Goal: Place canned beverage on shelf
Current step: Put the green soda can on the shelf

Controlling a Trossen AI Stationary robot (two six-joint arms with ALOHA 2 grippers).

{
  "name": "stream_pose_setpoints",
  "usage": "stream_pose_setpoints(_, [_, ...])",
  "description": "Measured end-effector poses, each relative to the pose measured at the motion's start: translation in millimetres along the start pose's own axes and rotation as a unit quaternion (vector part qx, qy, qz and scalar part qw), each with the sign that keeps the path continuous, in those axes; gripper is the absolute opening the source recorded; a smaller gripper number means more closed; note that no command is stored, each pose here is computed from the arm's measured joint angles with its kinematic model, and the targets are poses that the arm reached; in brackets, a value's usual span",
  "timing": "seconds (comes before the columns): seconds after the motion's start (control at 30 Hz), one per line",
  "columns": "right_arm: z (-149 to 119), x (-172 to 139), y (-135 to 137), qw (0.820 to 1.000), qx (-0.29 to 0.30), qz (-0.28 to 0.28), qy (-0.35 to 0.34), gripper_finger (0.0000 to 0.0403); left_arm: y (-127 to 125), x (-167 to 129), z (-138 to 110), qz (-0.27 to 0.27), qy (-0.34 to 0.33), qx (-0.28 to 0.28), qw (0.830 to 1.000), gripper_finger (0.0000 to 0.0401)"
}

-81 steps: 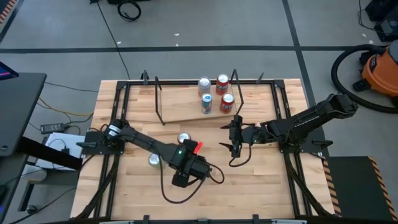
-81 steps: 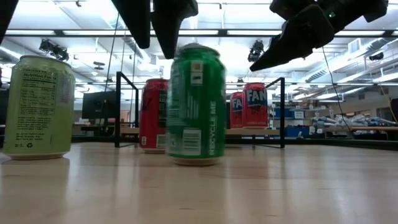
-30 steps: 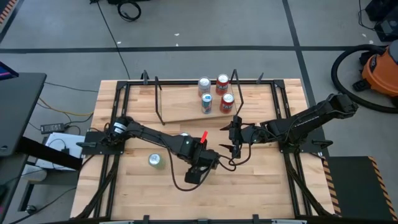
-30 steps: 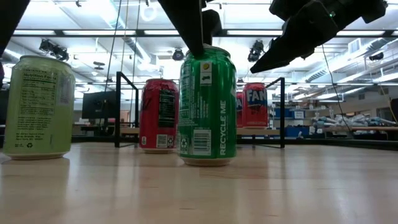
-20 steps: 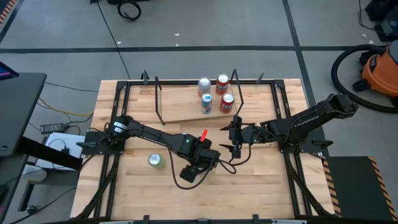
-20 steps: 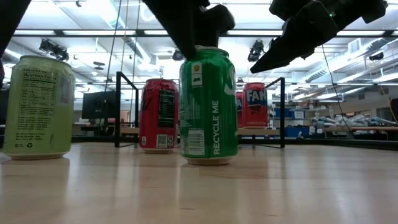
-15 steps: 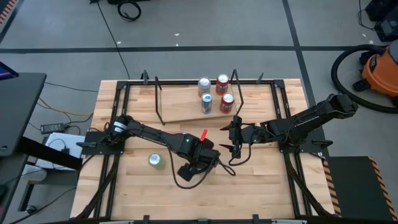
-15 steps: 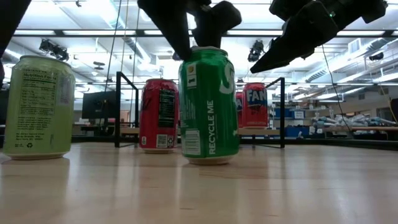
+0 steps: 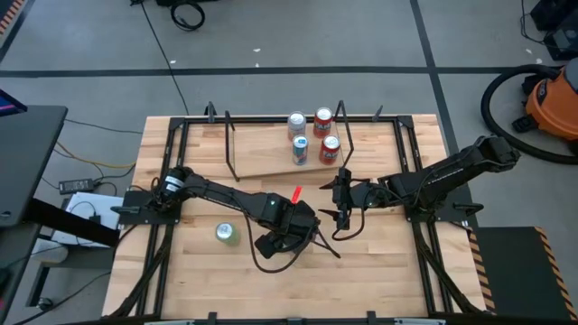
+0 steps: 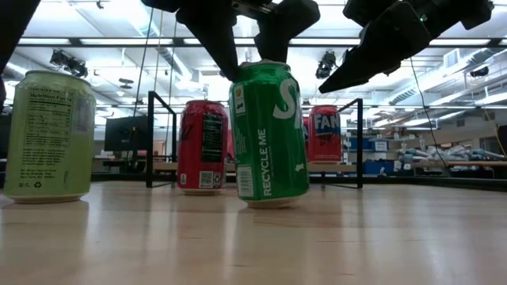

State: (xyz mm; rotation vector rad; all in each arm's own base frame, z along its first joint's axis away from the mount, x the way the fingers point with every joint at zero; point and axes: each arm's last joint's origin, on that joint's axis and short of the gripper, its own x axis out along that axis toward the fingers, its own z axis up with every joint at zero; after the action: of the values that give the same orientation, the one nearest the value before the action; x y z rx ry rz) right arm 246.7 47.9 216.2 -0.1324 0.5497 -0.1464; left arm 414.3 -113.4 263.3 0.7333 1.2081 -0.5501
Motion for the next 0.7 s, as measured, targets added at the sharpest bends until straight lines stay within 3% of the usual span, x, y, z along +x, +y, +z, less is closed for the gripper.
stream_pose_setpoints(0.13, [0.0, 0.0, 0.0, 1.000, 0.000, 0.000, 0.000, 0.0336, 0.8, 0.3, 1.2, 0.005, -0.005, 0.002, 1.000, 0.0281])
stream_pose_setpoints(0.5, [0.0, 0.0, 0.0, 1.000, 0.000, 0.000, 0.000, 0.0336, 2.5, 0.9, 3.2, 0.013, -0.015, 0.123, 0.992, 0.0281])
stream_pose_setpoints(0.7, [-0.1, -0.3, 1.0, 1.000, 0.003, 0.003, 0.000, 0.0336, 3.0, 1.1, 3.6, 0.016, -0.017, 0.129, 0.991, 0.0281])
